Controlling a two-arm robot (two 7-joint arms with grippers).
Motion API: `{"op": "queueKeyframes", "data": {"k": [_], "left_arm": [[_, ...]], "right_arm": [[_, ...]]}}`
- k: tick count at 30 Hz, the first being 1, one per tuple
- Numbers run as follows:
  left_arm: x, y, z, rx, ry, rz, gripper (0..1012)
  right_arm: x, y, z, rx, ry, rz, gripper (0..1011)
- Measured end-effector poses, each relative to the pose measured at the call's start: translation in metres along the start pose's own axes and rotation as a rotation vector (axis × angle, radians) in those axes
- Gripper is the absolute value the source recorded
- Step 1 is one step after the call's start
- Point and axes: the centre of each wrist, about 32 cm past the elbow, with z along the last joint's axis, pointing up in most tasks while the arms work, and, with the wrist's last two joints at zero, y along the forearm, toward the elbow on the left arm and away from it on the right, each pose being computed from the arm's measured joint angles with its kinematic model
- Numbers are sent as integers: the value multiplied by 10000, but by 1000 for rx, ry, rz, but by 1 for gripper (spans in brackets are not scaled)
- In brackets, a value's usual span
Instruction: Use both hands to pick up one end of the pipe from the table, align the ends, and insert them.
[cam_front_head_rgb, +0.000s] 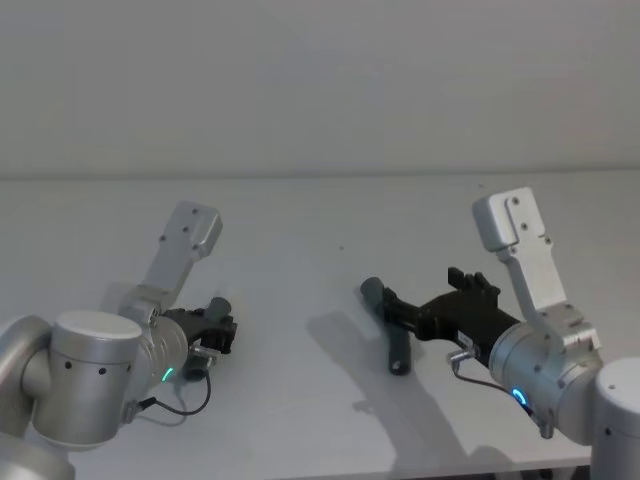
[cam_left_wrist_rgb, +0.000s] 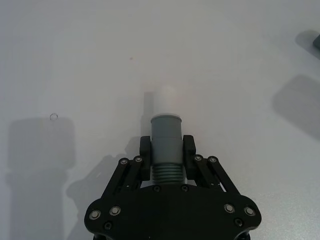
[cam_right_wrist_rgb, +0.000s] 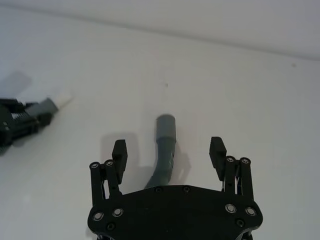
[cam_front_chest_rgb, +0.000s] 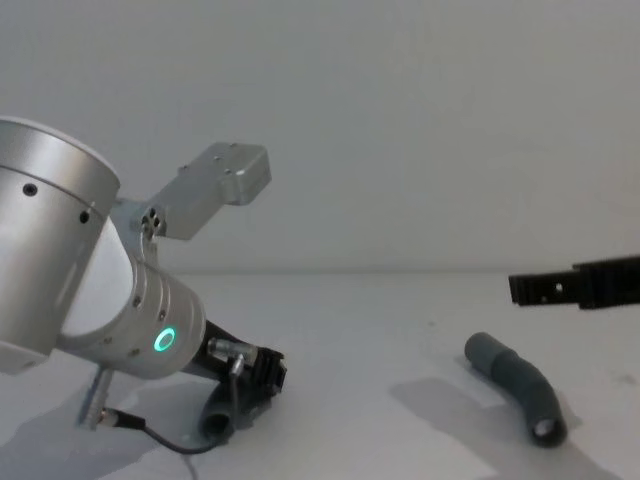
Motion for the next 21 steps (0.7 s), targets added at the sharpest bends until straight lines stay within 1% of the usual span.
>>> {"op": "queueKeyframes", "data": {"k": [1,6,9,17,21], "left_arm": [[0,0,0,0,0,0,339],[0,0,0,0,0,0,339],[0,0,0,0,0,0,339],[0,0,0,0,0,0,339],[0,0,0,0,0,0,339]], "right_arm": [[0,0,0,0,0,0,1000],[2,7,9,-44,-17,3,1000],[8,25,9,-58,-24,12,1000],[32,104,27,-71,-26,22,1000],[52,182,56,-73,-14,18,1000]]}}
